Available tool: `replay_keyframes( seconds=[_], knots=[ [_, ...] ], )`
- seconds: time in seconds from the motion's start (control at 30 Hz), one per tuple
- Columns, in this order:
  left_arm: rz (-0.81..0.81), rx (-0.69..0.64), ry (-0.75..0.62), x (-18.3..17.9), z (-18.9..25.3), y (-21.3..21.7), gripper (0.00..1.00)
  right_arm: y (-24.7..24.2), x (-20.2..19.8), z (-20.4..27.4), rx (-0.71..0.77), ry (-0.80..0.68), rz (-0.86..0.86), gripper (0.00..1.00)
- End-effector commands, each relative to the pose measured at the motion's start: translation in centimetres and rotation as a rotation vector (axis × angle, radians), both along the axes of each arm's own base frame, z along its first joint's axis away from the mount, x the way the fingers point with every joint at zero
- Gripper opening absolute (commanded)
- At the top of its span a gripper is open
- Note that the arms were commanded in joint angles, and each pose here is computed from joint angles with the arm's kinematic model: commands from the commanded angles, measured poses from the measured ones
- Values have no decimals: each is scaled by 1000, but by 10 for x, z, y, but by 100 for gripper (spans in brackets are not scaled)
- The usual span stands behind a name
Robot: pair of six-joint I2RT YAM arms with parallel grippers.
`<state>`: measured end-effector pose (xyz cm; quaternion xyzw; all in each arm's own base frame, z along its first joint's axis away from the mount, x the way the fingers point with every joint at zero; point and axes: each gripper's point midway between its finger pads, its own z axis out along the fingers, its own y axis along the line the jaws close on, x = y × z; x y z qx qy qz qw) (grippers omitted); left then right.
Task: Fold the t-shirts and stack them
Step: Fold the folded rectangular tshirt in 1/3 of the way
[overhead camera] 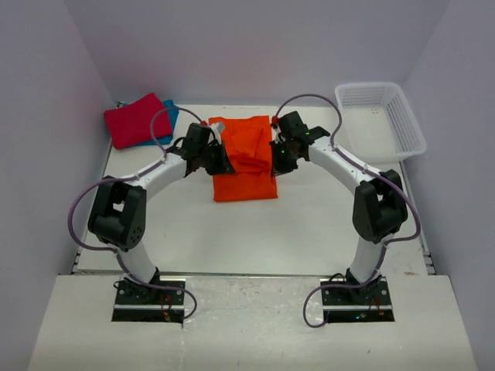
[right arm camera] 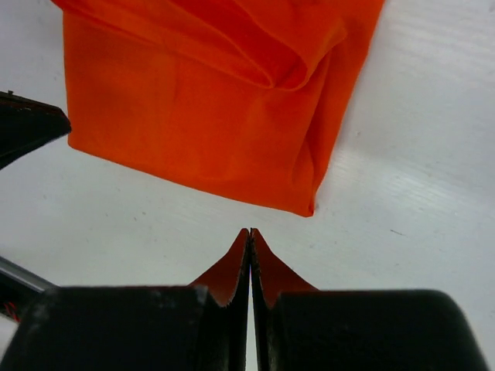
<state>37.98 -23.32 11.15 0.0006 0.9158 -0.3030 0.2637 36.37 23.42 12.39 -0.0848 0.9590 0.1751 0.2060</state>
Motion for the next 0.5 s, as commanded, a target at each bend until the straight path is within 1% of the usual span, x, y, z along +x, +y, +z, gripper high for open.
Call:
replay_keyframes(
  seconds=[0.0,0.17,0.47],
  knots=[
    [-82,-109,-72,4,17,-28,0,34,-2,-11,104,18,49,0],
    [-95,-124,-43,9,-2,-37,0,48,3,-33,98,66,63,0],
    [-121,-121,17,20,-38,-52,0,53,15,-70,62,120,53,0]
  ],
)
